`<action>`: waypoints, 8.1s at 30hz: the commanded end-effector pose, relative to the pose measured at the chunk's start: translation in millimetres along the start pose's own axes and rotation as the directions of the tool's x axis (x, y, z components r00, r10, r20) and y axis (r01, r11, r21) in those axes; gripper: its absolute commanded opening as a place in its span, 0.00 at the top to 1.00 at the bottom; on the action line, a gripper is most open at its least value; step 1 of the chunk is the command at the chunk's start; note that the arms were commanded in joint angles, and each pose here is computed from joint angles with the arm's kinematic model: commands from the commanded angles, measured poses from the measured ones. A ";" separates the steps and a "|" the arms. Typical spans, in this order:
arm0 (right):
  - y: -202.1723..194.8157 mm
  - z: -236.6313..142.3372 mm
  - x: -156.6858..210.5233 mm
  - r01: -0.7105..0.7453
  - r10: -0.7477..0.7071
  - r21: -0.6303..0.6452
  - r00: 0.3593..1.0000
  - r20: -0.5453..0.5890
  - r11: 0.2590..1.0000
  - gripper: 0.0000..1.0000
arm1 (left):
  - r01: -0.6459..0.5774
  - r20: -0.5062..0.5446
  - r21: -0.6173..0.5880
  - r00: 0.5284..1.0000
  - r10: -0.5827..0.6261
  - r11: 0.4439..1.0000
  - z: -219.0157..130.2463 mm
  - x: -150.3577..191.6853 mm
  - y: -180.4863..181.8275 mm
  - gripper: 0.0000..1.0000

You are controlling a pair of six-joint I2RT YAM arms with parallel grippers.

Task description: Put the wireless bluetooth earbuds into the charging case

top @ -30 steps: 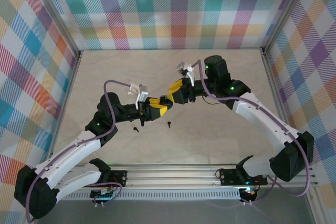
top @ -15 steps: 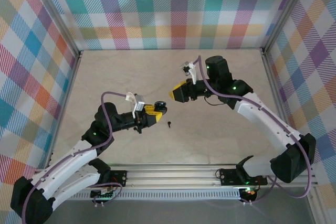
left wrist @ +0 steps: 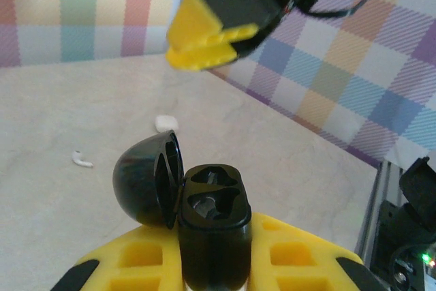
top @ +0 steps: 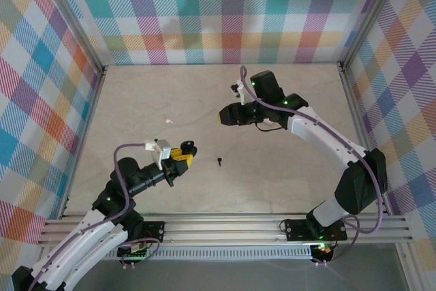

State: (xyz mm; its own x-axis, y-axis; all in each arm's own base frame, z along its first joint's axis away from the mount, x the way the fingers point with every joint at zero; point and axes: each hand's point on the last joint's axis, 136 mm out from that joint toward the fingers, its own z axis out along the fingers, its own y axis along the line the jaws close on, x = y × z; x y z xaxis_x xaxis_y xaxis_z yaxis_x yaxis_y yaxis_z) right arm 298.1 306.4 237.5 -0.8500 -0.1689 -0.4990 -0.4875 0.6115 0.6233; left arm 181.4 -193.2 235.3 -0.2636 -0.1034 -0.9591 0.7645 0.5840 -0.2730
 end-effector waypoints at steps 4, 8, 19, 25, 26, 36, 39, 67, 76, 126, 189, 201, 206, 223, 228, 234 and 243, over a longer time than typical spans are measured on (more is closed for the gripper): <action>-37.9 18.0 19.2 -0.127 0.138 0.129 0.987 -0.079 0.984 0.67 | 0.037 -0.032 -0.080 0.999 -0.039 0.996 -14.5 24.6 13.0 1.00; -60.3 37.2 44.4 -0.182 0.212 0.179 0.963 -0.165 0.967 0.66 | 0.050 -0.038 -0.074 0.998 -0.052 0.996 -19.4 31.4 11.4 1.00; -108.8 70.2 89.1 -0.159 0.286 0.377 0.907 -0.308 0.912 0.70 | 0.071 -0.011 -0.069 0.997 -0.072 0.995 -24.2 33.0 10.5 1.00; -105.9 86.2 101.1 -0.126 0.265 0.372 0.898 -0.351 0.920 0.69 | 0.089 -0.025 -0.069 0.996 -0.091 0.994 -22.0 35.9 11.1 1.00; -103.1 89.5 102.6 -0.116 0.252 0.360 0.898 -0.360 0.926 0.70 | 0.089 -0.026 -0.071 0.995 -0.091 0.993 -21.8 35.9 11.5 1.00; -106.9 117.8 115.9 -0.126 0.268 0.348 0.877 -0.398 0.929 0.73 | 0.097 -0.038 -0.095 0.994 -0.101 0.991 -20.9 39.1 15.9 1.00; -108.6 121.7 117.3 -0.143 0.275 0.338 0.882 -0.382 0.930 0.73 | 0.096 -0.036 -0.094 0.994 -0.100 0.991 -19.8 39.0 16.3 1.00; -97.3 134.4 141.2 -0.089 0.216 0.294 0.875 -0.433 0.952 0.71 | 0.107 -0.033 -0.080 0.993 -0.110 0.991 -18.4 35.6 13.7 1.00; -98.1 131.2 138.2 -0.076 0.202 0.306 0.892 -0.404 0.949 0.70 | 0.110 -0.039 -0.080 0.993 -0.114 0.991 -19.6 34.6 12.5 1.00; -71.8 123.5 124.4 0.016 0.107 0.284 0.906 -0.411 0.959 0.71 | 0.160 -0.035 -0.080 0.986 -0.163 0.984 -24.6 34.6 10.4 1.00; -58.7 119.3 112.9 0.232 -0.113 0.192 0.866 -0.487 0.954 0.94 | 0.121 0.052 0.081 0.991 -0.125 0.989 -18.6 19.7 -11.6 1.00; -17.9 49.6 61.1 0.159 -0.126 0.170 0.973 -0.191 0.973 0.98 | 0.009 0.139 0.122 0.990 -0.026 0.992 -7.7 -0.9 -16.8 1.00; 16.1 13.9 35.3 0.175 -0.172 0.114 0.985 -0.031 0.978 1.00 | -0.101 0.169 0.176 0.983 0.071 0.979 -0.3 -16.6 -29.1 1.00; 146.7 -65.4 1.4 0.384 -0.238 -0.318 0.880 0.412 0.867 1.00 | -0.249 0.292 0.195 0.938 0.186 0.949 15.4 -74.1 -47.6 1.00; 162.7 -69.9 3.7 0.440 -0.268 -0.340 0.853 0.449 0.831 1.00 | -0.219 0.285 0.195 0.945 0.158 0.956 19.8 -79.4 -46.5 1.00; 172.8 -73.9 7.8 0.479 -0.293 -0.352 0.835 0.467 0.804 1.00 | -0.180 0.261 0.171 0.956 0.132 0.969 24.0 -77.8 -39.9 1.00; 159.3 -56.3 18.0 0.466 -0.308 -0.331 0.848 0.431 0.821 1.00 | -0.154 0.281 0.179 0.954 0.100 0.972 22.7 -84.3 -41.2 1.00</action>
State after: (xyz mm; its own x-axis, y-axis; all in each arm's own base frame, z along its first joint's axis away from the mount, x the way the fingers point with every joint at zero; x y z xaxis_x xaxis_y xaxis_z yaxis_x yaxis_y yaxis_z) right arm 197.8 356.8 359.7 -0.5240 -0.0009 -0.8517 -0.8372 0.1845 0.5149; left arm 190.8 -227.5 295.4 -0.0594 -0.2033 -0.9773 0.8762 0.4584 -0.1486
